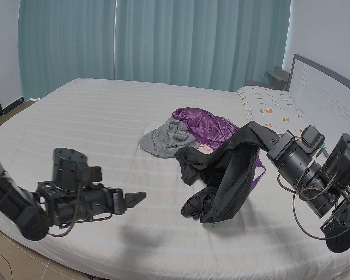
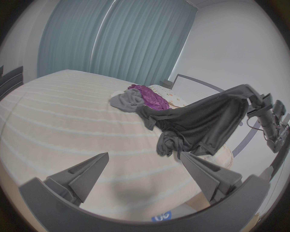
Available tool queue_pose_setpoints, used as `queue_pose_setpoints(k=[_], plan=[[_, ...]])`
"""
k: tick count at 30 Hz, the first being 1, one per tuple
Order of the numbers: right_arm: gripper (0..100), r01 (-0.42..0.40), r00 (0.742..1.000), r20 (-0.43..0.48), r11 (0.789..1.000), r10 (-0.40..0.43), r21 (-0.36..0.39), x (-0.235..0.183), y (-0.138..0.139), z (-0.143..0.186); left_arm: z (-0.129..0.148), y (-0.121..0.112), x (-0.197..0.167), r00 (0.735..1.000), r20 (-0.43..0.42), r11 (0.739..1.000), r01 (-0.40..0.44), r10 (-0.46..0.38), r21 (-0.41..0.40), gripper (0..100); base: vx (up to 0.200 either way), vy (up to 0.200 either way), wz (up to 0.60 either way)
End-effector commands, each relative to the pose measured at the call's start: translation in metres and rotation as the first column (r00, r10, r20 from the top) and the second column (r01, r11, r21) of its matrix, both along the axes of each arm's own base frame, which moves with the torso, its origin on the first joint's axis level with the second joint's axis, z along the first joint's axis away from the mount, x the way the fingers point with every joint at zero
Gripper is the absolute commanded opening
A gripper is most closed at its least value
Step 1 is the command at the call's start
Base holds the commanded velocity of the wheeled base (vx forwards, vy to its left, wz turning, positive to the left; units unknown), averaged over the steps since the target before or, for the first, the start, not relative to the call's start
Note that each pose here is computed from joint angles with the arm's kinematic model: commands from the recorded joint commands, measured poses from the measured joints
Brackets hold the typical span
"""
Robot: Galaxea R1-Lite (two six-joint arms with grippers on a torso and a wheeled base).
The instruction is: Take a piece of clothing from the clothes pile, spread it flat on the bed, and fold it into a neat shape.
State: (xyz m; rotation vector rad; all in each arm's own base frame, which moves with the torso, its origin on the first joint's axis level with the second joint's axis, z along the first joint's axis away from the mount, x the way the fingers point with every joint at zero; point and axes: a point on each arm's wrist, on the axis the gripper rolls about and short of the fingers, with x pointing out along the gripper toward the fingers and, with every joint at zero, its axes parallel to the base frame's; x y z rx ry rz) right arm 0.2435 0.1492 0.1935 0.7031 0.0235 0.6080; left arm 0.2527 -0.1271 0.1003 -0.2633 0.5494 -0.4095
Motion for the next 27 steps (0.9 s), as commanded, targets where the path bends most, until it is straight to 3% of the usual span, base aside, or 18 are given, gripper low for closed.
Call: queue_pose_setpoints(k=[1, 6, 12, 27], plan=[[0, -0.044, 0.998, 0.045, 0.999, 0.043, 0.014, -0.013, 0.008, 0.012, -0.046, -0.063, 0.034, 0.997, -0.044, 0.998, 0.067, -0.068, -0.009, 100, 0.000, 0.000, 0.00], [0, -0.071, 0.996, 0.052, 0.997, 0.070, 0.018, -0.017, 0.015, 0.012, -0.049, -0.093, 0.051, 0.994, 0.002, 0.994, 0.107, -0.107, -0.025, 100, 0.000, 0.000, 0.00], [0, -0.074, 0.996, 0.054, 0.997, 0.073, 0.019, -0.017, 0.017, 0.012, -0.037, -0.113, 0.064, 0.992, 0.050, 0.992, 0.118, -0.116, -0.040, 100, 0.000, 0.000, 0.00], [0, -0.143, 0.985, 0.109, 0.988, 0.137, 0.051, -0.037, 0.025, 0.025, -0.052, -0.140, 0.133, 0.992, 0.102, 0.995, 0.074, -0.068, -0.062, 100, 0.000, 0.000, 0.00]])
